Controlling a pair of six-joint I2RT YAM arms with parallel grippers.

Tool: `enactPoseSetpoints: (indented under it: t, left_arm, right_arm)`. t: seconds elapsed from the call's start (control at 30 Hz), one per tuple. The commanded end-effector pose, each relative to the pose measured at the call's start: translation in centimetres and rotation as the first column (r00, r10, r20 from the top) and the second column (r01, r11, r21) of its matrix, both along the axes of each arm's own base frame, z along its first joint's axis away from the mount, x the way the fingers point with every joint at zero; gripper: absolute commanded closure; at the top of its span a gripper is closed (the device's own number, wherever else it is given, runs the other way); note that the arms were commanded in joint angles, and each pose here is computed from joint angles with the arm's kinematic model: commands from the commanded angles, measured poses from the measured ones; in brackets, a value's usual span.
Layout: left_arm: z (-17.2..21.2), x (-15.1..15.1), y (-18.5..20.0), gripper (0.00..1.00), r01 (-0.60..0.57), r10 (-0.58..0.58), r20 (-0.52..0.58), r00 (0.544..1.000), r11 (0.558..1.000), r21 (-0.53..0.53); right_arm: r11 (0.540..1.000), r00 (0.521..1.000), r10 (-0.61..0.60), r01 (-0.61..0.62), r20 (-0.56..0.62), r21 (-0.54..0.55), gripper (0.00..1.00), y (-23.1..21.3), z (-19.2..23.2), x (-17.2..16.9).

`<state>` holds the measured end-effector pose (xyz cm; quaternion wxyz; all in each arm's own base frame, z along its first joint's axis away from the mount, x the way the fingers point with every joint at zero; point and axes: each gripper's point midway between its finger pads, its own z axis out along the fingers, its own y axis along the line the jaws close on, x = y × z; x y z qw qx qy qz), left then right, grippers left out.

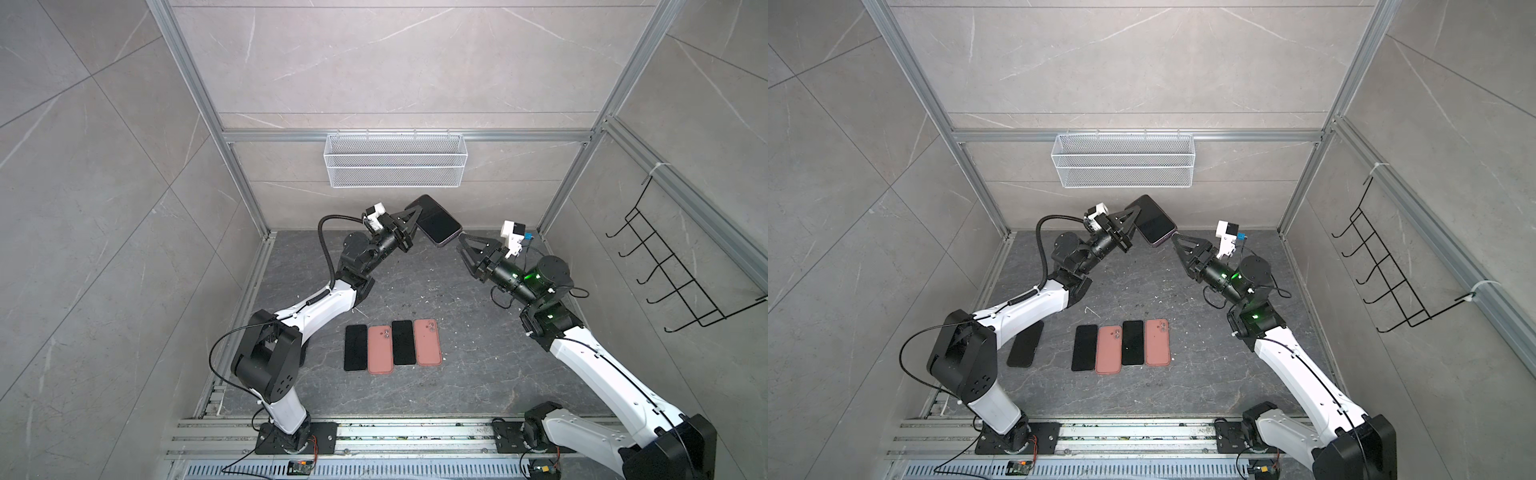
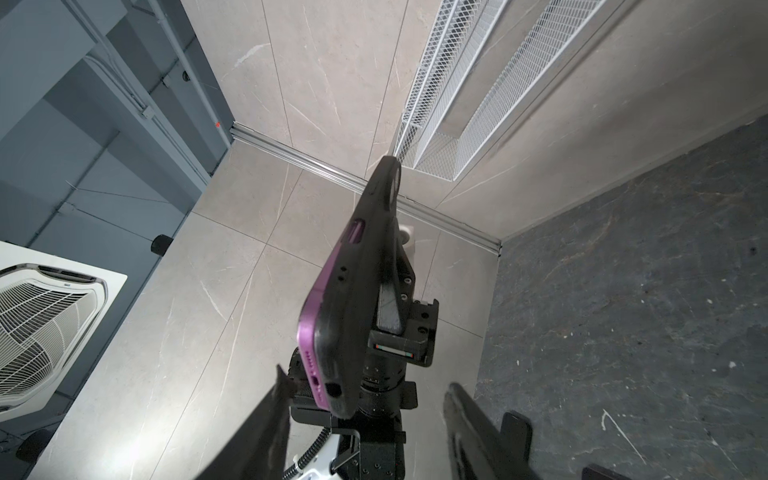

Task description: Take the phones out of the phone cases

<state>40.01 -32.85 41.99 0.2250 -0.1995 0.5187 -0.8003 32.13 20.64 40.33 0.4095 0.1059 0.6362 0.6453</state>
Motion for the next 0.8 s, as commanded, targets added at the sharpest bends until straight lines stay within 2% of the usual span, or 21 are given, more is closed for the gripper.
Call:
enactPoseSetpoints:
  t: [0.0, 0.4, 0.77]
  left_arm:
    - [4.8, -2.2, 1.4, 1.00, -0.015, 0.025, 0.137, 0.990, 0.997, -0.072]
    - [5.1, -2.4, 1.0, 1.00, -0.001, 0.013, 0.152, 0.988, 0.997, -0.083]
    - [4.8, -2.5, 0.2, 1.00, 0.017, -0.004, 0.156, 0.988, 0.997, -0.078]
  right_arm:
    - [0.999, 0.999, 0.034, -0.034, 0.041, -0.003, 0.41, 0.7, 0.8, -0.8]
    - [0.999, 0.999, 0.033, -0.033, -0.003, 0.006, 0.47, 1.1, -1.1, 0.1]
    - [0.999, 0.999, 0.036, -0.036, 0.002, 0.009, 0.47, 1.2, -1.0, 0.3]
